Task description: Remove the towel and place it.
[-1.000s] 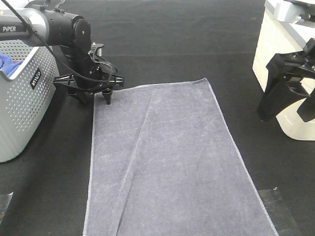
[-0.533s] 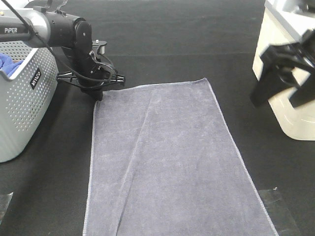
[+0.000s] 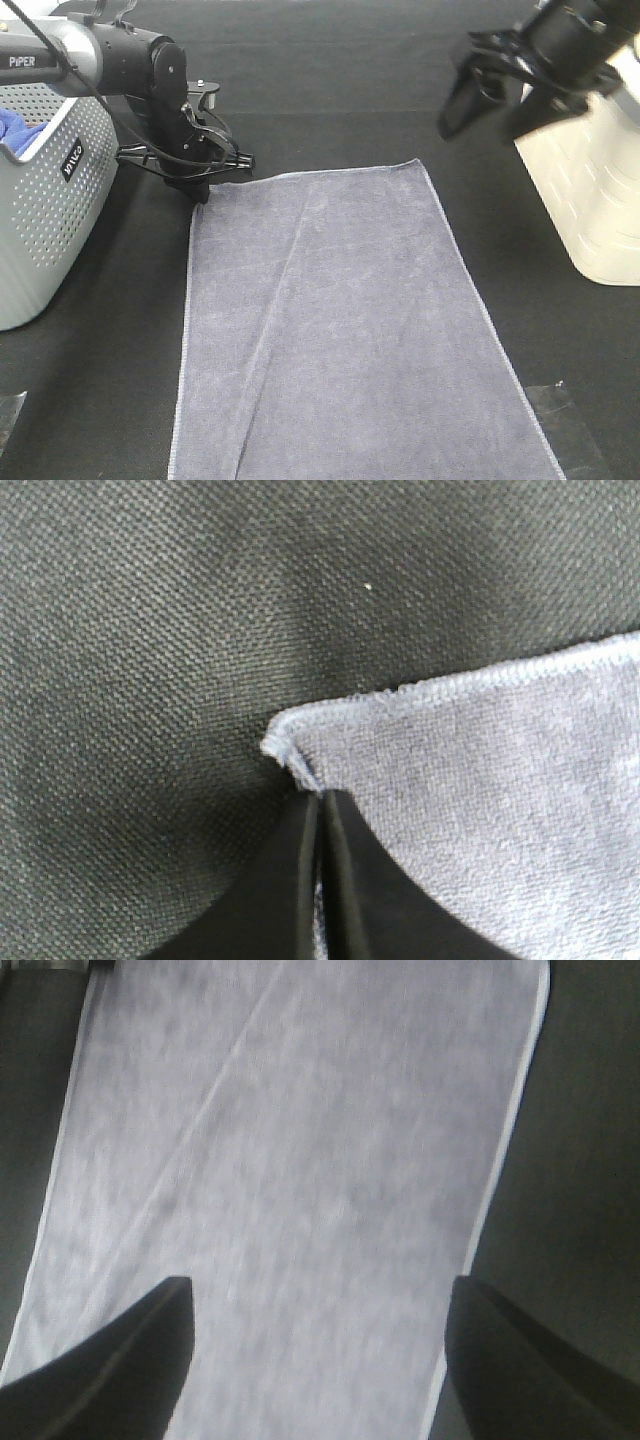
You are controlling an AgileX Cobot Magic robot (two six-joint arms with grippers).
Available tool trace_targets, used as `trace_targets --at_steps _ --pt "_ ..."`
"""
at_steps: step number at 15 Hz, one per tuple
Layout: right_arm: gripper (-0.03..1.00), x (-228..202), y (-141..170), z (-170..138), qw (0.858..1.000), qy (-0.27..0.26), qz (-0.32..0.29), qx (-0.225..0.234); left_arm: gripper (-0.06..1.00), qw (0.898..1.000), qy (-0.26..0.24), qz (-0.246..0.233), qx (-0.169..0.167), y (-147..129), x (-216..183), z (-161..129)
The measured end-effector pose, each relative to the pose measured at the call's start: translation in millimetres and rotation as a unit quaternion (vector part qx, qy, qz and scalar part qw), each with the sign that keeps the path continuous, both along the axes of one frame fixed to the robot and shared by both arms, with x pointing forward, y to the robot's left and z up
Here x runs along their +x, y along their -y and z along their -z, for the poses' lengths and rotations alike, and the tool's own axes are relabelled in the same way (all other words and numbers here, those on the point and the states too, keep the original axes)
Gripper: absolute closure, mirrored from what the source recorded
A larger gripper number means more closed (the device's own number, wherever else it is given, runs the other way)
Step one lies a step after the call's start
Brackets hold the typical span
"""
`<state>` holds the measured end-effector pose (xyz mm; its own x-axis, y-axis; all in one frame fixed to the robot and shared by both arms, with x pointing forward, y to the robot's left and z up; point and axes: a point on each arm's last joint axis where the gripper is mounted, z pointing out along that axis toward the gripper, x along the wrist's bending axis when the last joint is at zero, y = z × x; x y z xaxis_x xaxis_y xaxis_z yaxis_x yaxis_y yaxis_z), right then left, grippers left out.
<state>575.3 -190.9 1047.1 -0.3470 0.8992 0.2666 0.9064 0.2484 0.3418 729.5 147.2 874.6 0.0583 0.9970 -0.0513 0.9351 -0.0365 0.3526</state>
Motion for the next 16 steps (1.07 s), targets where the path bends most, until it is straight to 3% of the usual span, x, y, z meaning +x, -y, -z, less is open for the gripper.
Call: trace_targets --at_steps 4,8,11,16 --pt "0.30 67 -19 33 1.000 0.004 -0.009 -0.014 0.94 1.000 0.001 0.003 0.001 0 0 0" --pt "0.30 101 -30 56 0.999 0.014 -0.009 -0.052 0.94 1.000 0.004 0.003 0.000 0 1 0" --pt "0.36 128 -27 80 0.995 0.028 0.007 -0.099 0.94 1.000 0.007 0.004 -0.001 0 1 0" --pt "0.38 145 -31 135 0.994 0.027 0.012 -0.104 0.94 1.000 0.009 0.004 -0.002 1 1 -1"
